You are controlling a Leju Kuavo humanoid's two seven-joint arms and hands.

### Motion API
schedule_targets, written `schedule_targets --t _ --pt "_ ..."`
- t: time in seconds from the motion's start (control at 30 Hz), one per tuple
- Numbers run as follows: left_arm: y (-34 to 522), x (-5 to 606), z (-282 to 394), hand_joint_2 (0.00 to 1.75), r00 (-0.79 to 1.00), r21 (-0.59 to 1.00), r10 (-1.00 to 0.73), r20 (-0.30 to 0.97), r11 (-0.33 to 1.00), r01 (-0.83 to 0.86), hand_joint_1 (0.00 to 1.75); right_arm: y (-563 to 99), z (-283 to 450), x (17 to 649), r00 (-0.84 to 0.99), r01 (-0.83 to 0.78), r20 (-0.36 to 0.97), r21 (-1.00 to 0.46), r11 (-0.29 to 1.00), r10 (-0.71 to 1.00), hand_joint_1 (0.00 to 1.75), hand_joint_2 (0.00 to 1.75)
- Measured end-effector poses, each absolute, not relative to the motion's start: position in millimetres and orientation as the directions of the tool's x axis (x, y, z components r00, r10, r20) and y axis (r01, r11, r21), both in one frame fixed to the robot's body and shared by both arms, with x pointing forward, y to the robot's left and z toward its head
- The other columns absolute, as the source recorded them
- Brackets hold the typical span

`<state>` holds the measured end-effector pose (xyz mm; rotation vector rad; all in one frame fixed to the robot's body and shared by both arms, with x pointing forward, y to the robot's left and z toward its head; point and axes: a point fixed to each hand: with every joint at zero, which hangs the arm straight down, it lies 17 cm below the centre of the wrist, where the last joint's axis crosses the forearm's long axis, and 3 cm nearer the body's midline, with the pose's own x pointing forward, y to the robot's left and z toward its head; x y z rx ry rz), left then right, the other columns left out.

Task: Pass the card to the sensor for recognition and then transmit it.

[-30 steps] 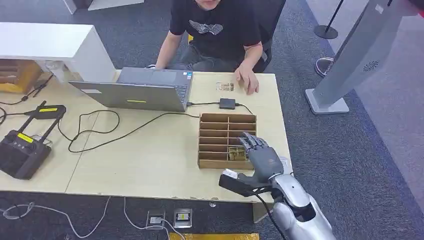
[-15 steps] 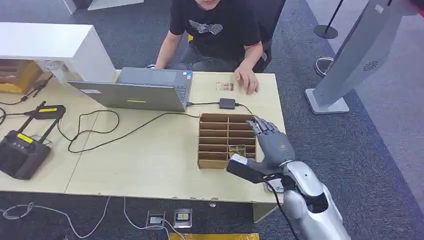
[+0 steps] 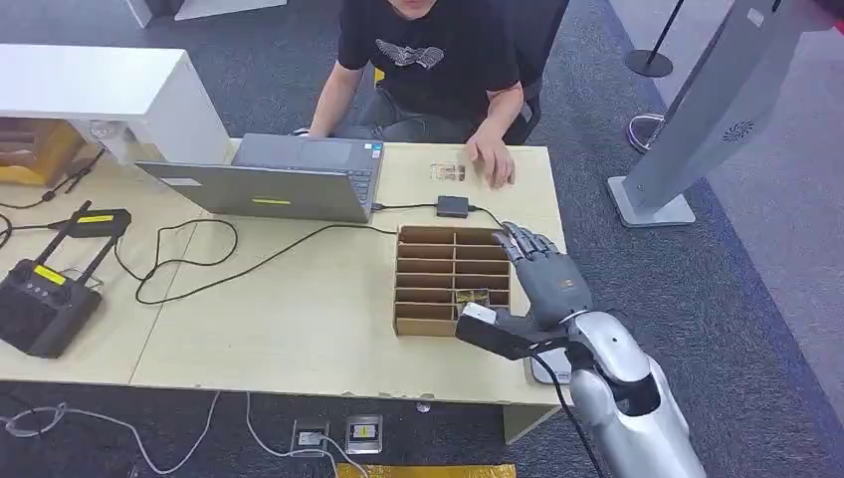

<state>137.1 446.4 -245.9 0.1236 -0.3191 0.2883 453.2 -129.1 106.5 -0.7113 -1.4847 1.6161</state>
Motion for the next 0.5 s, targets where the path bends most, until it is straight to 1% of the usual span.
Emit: schedule_targets --t 0.5 --pt "446.2 135.5 -246.2 0.00 0.915 0.078 0.244 0.321 0.956 -0.283 0.00 -127.5 82.4 452.5 -0.521 -0.233 0.115 -0.973 -0.011 0.845 0.00 1.75"
